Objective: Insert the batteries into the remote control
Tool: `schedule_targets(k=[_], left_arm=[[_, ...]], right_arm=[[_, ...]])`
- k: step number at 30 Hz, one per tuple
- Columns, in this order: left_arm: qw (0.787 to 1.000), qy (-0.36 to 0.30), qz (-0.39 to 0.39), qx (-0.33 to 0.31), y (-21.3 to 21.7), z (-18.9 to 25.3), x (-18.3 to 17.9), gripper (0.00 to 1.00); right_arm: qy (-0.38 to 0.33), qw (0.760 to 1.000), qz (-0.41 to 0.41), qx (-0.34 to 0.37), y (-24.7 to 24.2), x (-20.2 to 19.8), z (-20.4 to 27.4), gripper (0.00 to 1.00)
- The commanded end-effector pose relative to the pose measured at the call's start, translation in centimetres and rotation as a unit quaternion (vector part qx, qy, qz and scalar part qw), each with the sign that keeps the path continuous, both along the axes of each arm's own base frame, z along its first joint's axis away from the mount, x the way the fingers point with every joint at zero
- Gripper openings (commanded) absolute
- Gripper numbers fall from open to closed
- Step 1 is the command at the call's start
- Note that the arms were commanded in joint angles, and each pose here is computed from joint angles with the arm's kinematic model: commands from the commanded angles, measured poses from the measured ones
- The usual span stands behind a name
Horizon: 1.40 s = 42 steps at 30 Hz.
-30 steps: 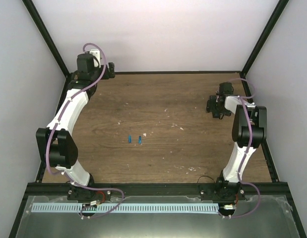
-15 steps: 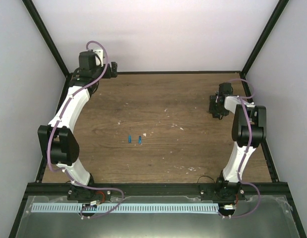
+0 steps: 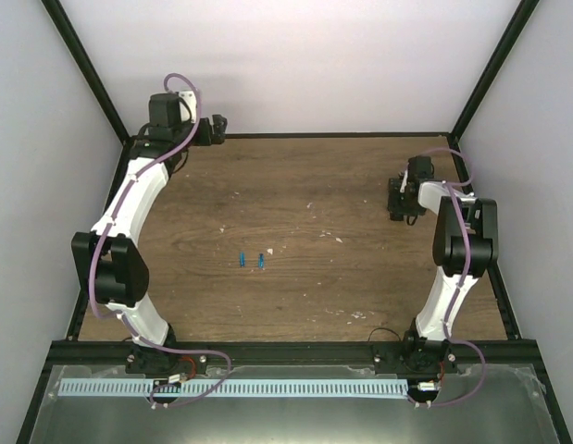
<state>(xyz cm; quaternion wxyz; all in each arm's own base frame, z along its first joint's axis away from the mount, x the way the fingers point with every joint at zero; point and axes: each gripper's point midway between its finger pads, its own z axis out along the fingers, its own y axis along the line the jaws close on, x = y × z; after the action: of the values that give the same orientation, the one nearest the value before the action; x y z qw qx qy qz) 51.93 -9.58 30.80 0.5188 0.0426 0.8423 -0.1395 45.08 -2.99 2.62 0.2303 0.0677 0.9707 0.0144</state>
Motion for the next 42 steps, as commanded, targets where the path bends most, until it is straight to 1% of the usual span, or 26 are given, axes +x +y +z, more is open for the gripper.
schedule_targets(k=[1,5,7,9,11,15,18,22,29,34,42], left_arm=[[0.998,0.033,-0.034,-0.048,-2.4,-1.5,-0.6,0.99],[0.991,0.056,-0.062,-0.103,-4.6,-3.1,-1.4,0.99],[0.988,0.064,-0.068,-0.119,-5.5,-3.9,-1.9,0.99],[0.983,0.076,-0.074,-0.147,-6.4,-4.8,-2.4,0.98],[0.977,0.085,-0.082,-0.175,-7.3,-5.5,-2.9,0.98],[0.97,0.095,-0.101,-0.201,-9.4,-6.2,-4.2,0.97],[0.965,0.094,-0.118,-0.212,-11.3,-6.0,-4.9,0.96],[0.957,0.098,-0.136,-0.238,-13.2,-6.2,-5.5,0.96],[0.952,0.109,-0.154,-0.243,-15.2,-6.6,-5.5,0.94],[0.95,0.114,-0.159,-0.242,-16.2,-7.1,-5.4,0.91],[0.952,0.112,-0.154,-0.238,-16.6,-7.5,-4.9,0.88]], right_arm=[[-0.021,0.998,0.054,0.02,3.4,0.2,1.8,0.26],[-0.06,0.991,0.109,0.044,7.9,1.2,4.7,0.26],[-0.081,0.985,0.136,0.07,10.6,1.4,6.3,0.26],[-0.104,0.974,0.169,0.106,14.0,1.5,8.0,0.26],[-0.125,0.963,0.2,0.127,17.0,1.4,9.6,0.26],[-0.17,0.939,0.265,0.14,22.7,0.8,12.6,0.26],[-0.192,0.926,0.291,0.147,25.3,0.7,14.1,0.26],[-0.213,0.91,0.309,0.176,27.6,0.6,16.2,0.26],[-0.239,0.895,0.325,0.19,29.3,0.7,18.6,0.26],[-0.25,0.879,0.346,0.211,30.7,0.1,20.0,0.26],[-0.264,0.859,0.379,0.221,32.8,-1.0,21.4,0.27]])
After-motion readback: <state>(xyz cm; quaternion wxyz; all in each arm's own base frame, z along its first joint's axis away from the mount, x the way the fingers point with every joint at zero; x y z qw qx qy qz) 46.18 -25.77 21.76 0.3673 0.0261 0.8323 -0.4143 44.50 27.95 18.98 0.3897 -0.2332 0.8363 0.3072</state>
